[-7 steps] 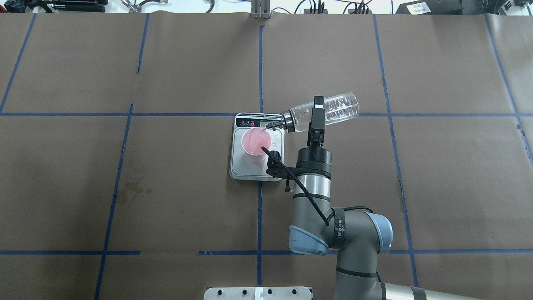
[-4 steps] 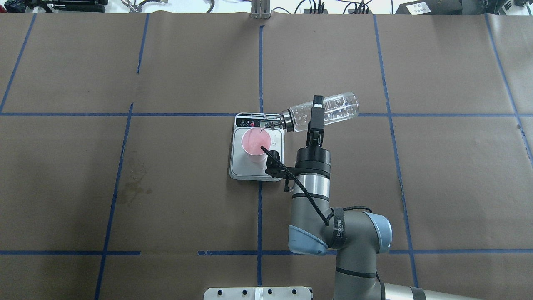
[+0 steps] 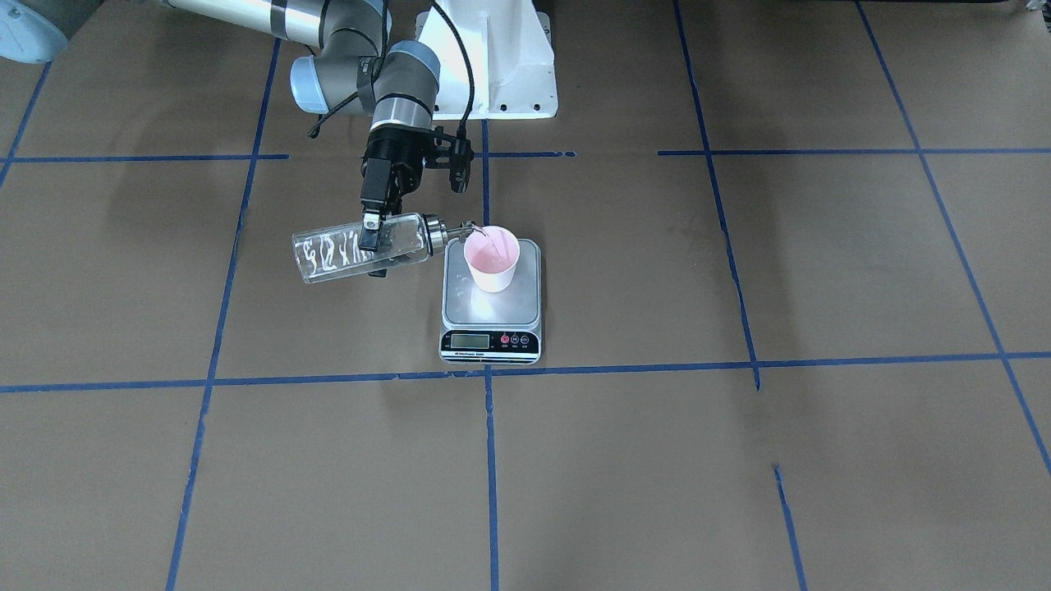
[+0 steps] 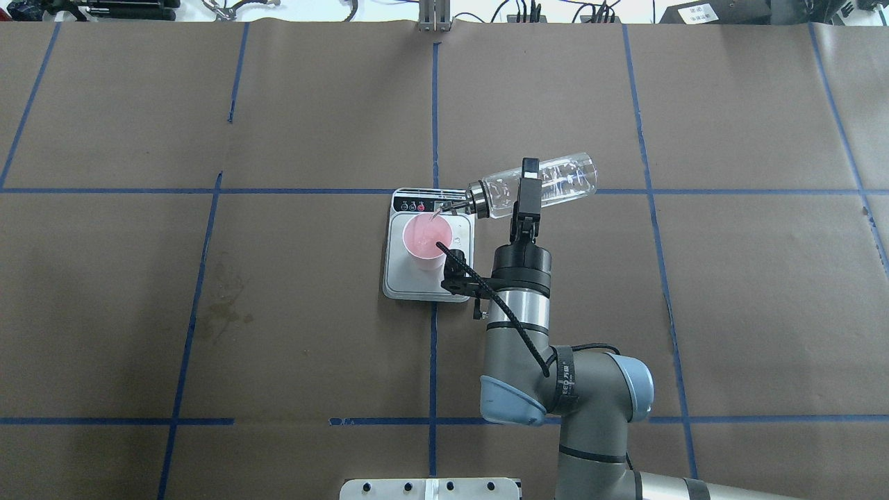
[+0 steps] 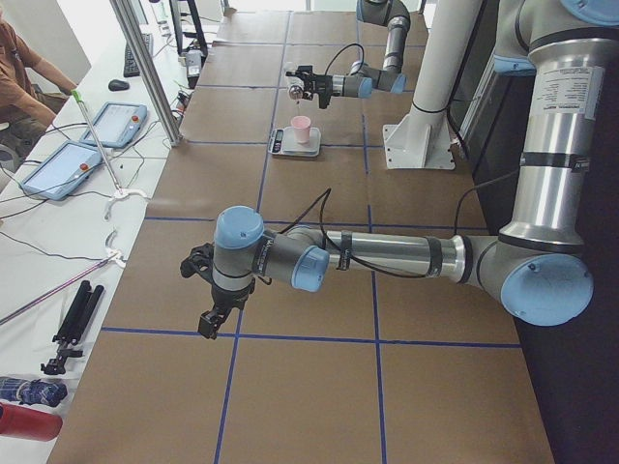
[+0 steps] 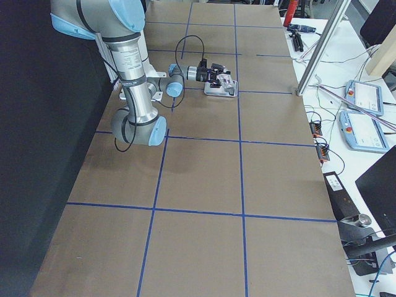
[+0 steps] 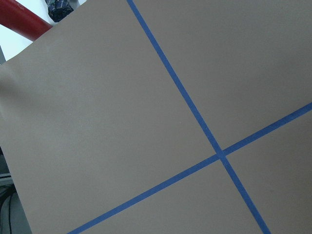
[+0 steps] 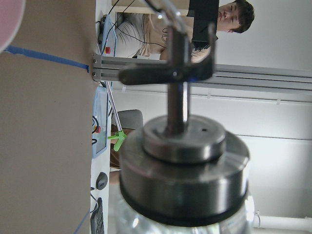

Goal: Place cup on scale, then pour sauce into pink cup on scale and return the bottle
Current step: 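Tilt the bottle spout over the pink cup with the right gripper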

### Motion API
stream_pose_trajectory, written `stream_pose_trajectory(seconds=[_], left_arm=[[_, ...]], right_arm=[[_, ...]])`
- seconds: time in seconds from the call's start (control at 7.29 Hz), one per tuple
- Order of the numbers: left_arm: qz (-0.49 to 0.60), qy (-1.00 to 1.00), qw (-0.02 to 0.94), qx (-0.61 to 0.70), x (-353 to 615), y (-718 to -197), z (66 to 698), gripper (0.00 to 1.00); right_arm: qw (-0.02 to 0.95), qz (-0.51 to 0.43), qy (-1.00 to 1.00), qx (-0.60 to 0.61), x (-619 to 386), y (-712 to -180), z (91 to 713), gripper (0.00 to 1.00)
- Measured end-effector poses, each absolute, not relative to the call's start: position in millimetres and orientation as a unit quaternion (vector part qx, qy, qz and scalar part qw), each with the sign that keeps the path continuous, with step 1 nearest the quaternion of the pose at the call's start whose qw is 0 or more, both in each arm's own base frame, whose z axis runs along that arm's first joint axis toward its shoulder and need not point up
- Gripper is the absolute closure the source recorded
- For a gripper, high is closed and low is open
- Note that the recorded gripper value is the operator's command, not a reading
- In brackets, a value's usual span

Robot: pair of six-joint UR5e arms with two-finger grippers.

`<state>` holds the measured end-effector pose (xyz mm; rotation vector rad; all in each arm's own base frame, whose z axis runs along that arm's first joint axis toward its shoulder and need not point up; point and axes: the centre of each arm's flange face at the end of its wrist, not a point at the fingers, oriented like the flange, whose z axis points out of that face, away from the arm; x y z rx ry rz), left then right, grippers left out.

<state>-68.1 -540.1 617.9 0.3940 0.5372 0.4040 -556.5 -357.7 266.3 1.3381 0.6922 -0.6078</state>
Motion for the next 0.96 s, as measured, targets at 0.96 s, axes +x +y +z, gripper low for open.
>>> stream_pose_trajectory(seconds=[0.96], left_arm=[[0.196,0.262,0.925,0.192,-68.2,-539.4,618.2,0.0]], right_arm=[[0.702,-0.232,0.262,0.621,-559.5,-347.4,261.7,1.0]])
